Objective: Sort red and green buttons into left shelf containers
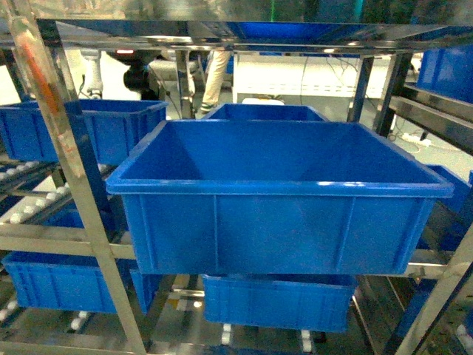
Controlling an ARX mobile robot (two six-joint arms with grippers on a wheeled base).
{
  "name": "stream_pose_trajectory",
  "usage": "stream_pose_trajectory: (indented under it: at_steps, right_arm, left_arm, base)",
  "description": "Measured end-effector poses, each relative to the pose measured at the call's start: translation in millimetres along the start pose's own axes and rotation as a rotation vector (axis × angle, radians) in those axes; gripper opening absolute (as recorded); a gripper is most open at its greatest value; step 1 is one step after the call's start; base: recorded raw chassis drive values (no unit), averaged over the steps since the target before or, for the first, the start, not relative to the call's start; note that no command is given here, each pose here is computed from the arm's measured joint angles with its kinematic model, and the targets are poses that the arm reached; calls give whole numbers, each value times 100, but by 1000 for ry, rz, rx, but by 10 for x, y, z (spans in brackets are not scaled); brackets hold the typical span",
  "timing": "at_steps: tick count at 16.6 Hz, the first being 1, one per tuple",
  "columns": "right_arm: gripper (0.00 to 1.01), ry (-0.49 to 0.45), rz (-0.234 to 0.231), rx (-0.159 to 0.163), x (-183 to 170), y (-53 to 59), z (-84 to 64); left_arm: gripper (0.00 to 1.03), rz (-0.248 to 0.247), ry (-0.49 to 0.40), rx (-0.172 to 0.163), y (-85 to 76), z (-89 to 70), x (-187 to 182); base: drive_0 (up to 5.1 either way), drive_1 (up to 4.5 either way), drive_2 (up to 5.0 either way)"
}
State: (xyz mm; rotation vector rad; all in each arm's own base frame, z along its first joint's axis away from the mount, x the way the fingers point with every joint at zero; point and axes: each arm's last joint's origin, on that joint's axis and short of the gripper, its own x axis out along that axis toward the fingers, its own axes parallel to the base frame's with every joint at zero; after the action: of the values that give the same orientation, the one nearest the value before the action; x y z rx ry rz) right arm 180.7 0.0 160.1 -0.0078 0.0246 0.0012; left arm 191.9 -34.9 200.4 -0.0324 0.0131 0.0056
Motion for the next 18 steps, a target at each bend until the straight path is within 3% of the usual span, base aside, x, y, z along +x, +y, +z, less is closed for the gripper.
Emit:
stream_pose_trajectory:
  at_steps: [2,9,10,12,14,18]
  right_arm:
    - [2,-12,0,0,-111,0,24]
    - [2,-15,0,0,-393,0,32]
    - [2,-22,-1,0,-418,0,46]
    - [2,-26,-1,0,-470,0,65]
    - [2,-33,-1,0,-519,0,80]
    - [2,-37,-1,0,-628,0,92]
  left_arm:
    - [2,-4,2,18,95,-83,-138]
    - [2,-11,-3,16,330,-225,-453]
    - [2,12,-2,15,367,-243,-482]
    - [2,-10,-13,15,357,-260,-540]
    - [2,-8,-12,16,360,-320,-580]
    - [2,-6,-22,16,362,-293,-704]
  base:
    - [0,0,0]
    - [0,0,0]
    - [0,0,0]
    - [0,0,0]
    - [0,0,0]
    - [0,0,0]
